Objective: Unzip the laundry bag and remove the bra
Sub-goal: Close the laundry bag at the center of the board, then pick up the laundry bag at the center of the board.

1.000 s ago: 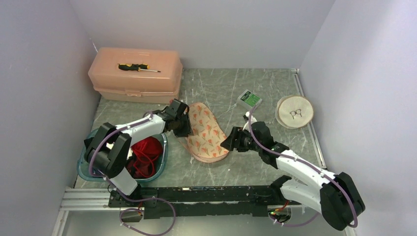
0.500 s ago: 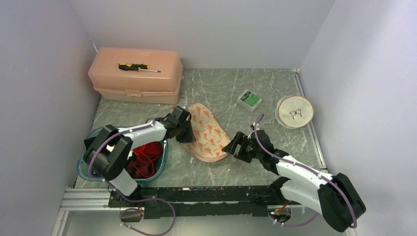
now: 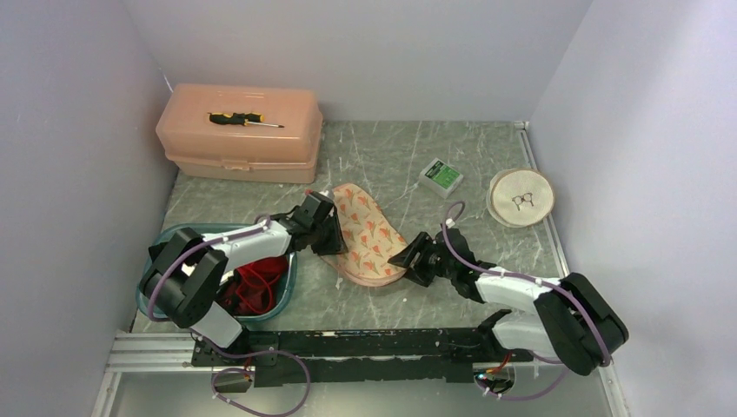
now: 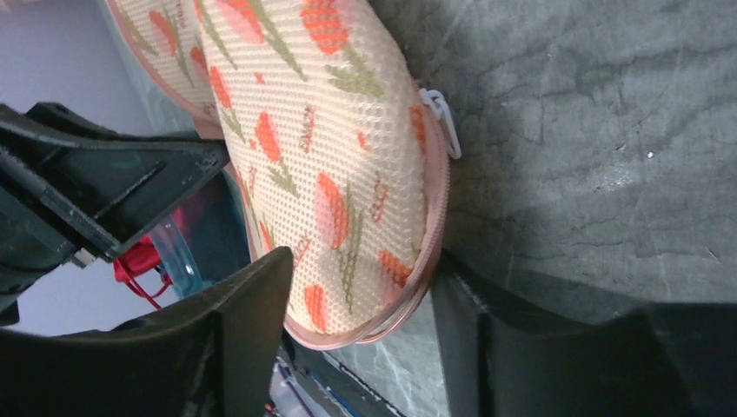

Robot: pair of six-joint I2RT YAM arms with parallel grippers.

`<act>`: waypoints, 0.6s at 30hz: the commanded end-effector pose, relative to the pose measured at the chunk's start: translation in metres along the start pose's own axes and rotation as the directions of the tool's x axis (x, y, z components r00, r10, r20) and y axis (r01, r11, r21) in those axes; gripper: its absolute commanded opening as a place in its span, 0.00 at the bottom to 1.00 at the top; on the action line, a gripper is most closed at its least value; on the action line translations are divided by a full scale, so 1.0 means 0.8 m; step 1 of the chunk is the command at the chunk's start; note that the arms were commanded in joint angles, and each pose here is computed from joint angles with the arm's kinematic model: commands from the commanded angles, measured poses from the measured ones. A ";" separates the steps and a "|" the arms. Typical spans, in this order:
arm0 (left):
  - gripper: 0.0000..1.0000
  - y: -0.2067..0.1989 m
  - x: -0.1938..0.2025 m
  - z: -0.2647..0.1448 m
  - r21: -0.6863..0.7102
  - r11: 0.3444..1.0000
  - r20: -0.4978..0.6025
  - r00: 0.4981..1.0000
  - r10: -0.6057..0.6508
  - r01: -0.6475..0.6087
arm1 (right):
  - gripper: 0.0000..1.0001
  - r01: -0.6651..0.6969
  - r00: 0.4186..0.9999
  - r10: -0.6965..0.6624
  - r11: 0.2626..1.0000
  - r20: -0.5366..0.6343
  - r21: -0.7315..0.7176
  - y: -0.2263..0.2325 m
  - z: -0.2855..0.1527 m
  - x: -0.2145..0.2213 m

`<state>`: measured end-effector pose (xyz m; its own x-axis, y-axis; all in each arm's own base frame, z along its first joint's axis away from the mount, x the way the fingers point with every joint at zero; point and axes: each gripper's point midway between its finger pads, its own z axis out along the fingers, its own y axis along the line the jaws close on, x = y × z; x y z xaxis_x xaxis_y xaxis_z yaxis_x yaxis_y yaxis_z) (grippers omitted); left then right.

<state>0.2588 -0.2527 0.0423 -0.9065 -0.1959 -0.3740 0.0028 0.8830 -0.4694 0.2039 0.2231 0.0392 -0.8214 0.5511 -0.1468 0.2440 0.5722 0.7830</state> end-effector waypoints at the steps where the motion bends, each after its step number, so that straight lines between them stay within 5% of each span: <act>1: 0.32 -0.021 -0.003 -0.010 0.066 0.998 0.024 1.000 0.001 -0.002 | 0.54 -0.053 0.998 0.054 0.998 0.032 -0.039 0.013 0.008 -0.009; 12: 0.37 -0.048 -0.041 -0.105 0.046 0.998 0.181 0.983 0.027 -0.036 | 0.00 0.089 0.990 -0.086 0.996 0.111 -0.017 0.040 0.003 -0.037; 18: 0.40 -0.041 -0.066 -0.174 0.036 0.999 0.325 0.945 -0.028 0.017 | 0.00 0.335 0.914 -0.329 0.942 0.238 0.013 0.104 -0.037 -0.083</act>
<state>0.2491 -0.2383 0.1603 -0.7879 -0.2783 -0.5494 0.0622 0.8516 -0.5205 0.2347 0.2225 0.0721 -0.7906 0.5345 -0.2988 0.1520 0.6440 0.7498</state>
